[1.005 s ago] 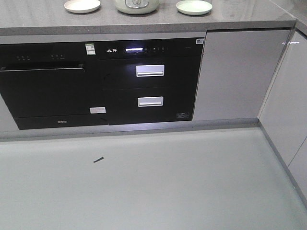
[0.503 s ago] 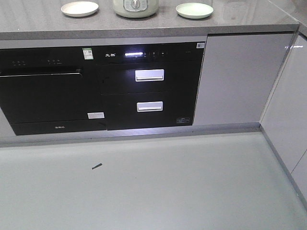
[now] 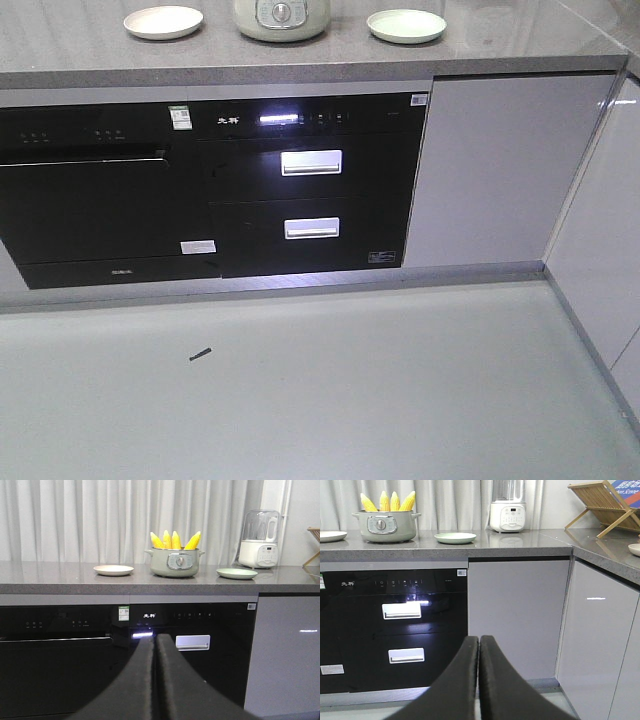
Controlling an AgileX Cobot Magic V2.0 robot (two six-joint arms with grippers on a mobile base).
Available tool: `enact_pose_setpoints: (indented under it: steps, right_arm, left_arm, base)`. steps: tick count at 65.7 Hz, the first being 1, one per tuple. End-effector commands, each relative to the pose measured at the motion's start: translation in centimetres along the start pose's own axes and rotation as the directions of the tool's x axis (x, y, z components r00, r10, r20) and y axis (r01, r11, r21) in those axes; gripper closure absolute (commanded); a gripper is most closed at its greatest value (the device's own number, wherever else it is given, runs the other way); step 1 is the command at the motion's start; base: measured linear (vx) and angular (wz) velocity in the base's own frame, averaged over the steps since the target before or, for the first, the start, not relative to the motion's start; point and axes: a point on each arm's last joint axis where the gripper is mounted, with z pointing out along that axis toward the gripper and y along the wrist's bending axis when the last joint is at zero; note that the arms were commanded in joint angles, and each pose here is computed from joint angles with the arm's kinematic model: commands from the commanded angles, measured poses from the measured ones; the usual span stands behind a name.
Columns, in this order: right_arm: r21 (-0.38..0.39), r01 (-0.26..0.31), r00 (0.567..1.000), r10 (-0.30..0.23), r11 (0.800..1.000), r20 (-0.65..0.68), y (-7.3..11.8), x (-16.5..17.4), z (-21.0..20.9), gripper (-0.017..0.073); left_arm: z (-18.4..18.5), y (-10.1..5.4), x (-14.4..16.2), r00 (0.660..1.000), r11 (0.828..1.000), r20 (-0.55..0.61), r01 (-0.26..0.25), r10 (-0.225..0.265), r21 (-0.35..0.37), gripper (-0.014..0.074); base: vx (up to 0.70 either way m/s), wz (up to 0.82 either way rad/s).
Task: Distribute corn equally
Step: 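Drive the base forward toward the counter with the pot and plates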
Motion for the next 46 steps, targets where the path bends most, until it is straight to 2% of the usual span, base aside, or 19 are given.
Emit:
enact_pose_setpoints:
  steps: [1,46]
  right_arm:
    - [0.002,0.014,0.997,-0.014,1.0,0.071,-0.01,-0.4,0.02,0.056]
    - [0.002,0.014,0.997,-0.014,1.0,0.07,-0.01,-0.38,0.02,0.056]
  left_arm:
    - [-0.12,-0.02,-0.34,0.997,1.0,0.081,0.014,-0.014,0.008,0.06]
    - [-0.12,-0.02,-0.34,0.997,1.0,0.081,0.014,-0.014,0.008,0.06]
  base:
    - [0.02,0.0]
    - [0.04,0.0]
